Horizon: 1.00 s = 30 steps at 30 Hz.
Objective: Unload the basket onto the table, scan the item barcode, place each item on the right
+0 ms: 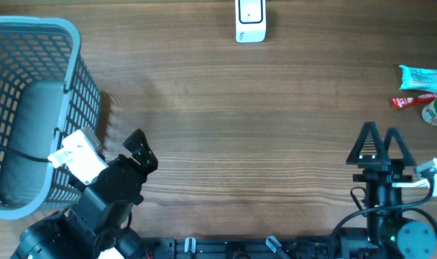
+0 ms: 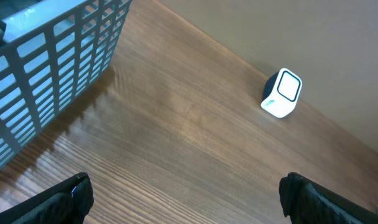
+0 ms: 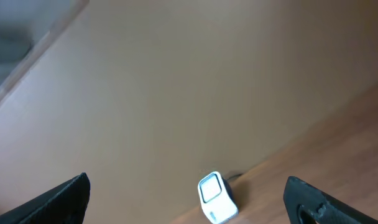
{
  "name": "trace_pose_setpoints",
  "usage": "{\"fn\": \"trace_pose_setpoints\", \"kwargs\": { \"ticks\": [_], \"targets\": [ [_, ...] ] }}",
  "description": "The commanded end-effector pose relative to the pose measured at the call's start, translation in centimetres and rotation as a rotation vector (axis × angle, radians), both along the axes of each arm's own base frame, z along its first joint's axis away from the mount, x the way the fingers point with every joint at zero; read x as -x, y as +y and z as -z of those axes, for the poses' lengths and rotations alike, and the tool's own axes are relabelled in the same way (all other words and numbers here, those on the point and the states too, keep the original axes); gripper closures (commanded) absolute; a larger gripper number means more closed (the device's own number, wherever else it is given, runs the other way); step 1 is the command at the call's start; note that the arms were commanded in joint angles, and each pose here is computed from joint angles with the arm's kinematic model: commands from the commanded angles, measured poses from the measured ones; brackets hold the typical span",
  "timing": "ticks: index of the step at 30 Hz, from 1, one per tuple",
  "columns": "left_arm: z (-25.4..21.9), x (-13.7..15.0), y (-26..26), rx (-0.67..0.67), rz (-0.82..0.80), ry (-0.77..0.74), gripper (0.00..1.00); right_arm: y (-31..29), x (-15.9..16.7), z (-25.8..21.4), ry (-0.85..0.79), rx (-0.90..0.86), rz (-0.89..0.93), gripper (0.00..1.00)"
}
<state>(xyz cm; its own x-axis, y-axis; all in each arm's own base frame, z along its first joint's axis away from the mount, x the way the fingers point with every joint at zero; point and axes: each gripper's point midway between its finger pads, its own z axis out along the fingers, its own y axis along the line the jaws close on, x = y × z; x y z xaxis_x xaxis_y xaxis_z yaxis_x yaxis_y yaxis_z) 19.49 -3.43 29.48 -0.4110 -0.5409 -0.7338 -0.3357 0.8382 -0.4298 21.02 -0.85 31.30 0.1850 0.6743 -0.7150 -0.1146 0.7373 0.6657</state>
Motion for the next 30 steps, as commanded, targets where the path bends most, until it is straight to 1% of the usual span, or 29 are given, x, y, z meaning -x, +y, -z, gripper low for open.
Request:
{"fn": "trace_pose_setpoints", "kwargs": {
  "ticks": [1,7,11,15,19,21,24,25,29,30],
  "targets": [
    [-0.1,-0.1,0.1,0.001,-0.014,-0.007,0.00,-0.8,-0.4,1.7,-0.032,-0.116,0.022,0.00],
    [-0.1,-0.1,0.1,0.001,-0.014,-0.007,0.00,0.1,-1.6,3.4,-0.090,-0.069,-0.008,0.00],
    [-0.1,-0.1,0.1,0.001,-0.014,-0.007,0.00,0.6,-2.3,5.5,-0.081,-0.018,-0.018,0.00],
    [-0.1,-0.1,0.1,0.001,-0.014,-0.007,0.00,0.8,-3.0,8.1,-0.019,0.011,-0.016,0.00],
    [-0.1,-0.1,0.1,0.001,-0.014,-0.007,0.00,1.1,-3.1,8.5,0.002,0.119,-0.010,0.00],
    [-0.1,-0.1,0.1,0.001,-0.014,-0.007,0.00,1.1,-3.3,9.8,0.055,0.159,-0.006,0.00],
    [-0.1,-0.1,0.1,0.001,-0.014,-0.007,0.00,0.8,-3.6,13.5,0.209,0.173,-0.001,0.00],
    [-0.1,-0.1,0.1,0.001,-0.014,-0.007,0.00,1.5,-3.6,13.5,0.207,0.230,-0.029,0.00],
    [-0.1,-0.1,0.1,0.001,-0.014,-0.007,0.00,1.5,-3.6,13.5,0.206,0.265,-0.030,0.00],
    [-0.1,-0.1,0.1,0.001,-0.014,-0.007,0.00,1.7,-3.6,13.6,0.206,0.311,-0.035,0.00]
  ]
}}
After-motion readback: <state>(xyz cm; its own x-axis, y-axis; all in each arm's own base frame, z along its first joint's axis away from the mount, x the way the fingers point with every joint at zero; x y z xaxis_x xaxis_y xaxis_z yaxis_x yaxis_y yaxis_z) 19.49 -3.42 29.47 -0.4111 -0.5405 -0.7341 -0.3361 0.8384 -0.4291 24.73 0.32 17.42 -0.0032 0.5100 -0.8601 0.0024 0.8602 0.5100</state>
